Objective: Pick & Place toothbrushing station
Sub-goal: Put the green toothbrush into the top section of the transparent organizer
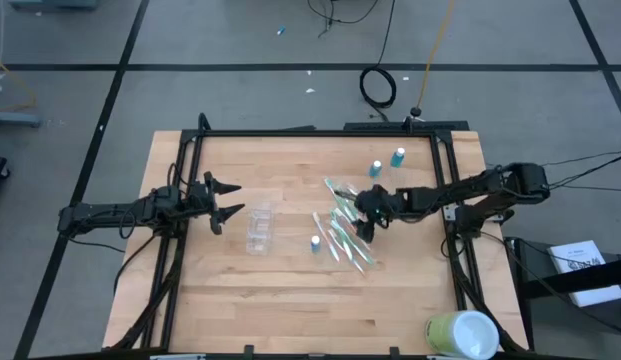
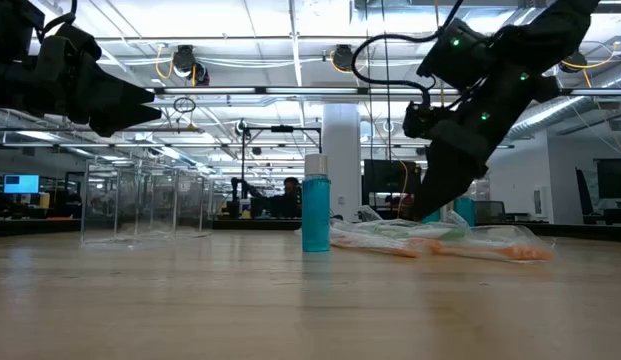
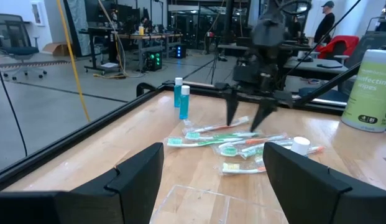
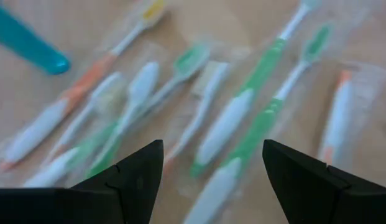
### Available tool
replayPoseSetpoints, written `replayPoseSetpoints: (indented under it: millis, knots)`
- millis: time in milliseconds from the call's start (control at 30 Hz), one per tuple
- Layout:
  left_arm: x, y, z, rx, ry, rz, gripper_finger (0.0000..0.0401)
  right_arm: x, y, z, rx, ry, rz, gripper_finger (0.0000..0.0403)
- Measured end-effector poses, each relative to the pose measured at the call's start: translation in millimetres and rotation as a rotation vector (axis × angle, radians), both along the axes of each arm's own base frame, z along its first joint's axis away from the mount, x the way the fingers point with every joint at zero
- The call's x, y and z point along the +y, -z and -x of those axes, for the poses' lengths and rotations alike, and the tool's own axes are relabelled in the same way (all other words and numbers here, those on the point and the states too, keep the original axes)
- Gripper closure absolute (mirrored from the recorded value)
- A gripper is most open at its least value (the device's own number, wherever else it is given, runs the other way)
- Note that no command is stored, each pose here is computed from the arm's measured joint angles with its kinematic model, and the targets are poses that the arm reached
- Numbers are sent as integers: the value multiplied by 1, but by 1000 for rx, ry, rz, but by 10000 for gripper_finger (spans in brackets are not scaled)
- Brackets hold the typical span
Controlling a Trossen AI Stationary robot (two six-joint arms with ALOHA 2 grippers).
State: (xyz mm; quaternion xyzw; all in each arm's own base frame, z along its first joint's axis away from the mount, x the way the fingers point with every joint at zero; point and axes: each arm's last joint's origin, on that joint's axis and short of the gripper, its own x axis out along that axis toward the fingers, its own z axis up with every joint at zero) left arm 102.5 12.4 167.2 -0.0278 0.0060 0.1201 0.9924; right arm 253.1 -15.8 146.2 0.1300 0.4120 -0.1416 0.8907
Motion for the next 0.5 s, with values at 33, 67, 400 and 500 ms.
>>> replayPoseSetpoints:
  millis: [33, 67, 400, 500]
  knots:
    - [0, 0, 0, 0, 0, 0, 119, 4, 0, 1, 10, 12, 29, 133]
    - [0, 0, 0, 0, 0, 0, 119, 7, 1, 1, 21, 26, 64, 133]
    - [0, 0, 0, 0, 0, 0, 119, 21, 16, 11, 82, 146, 88, 133]
    - [0, 0, 0, 0, 0, 0, 119, 22, 24, 12, 110, 142, 60, 133]
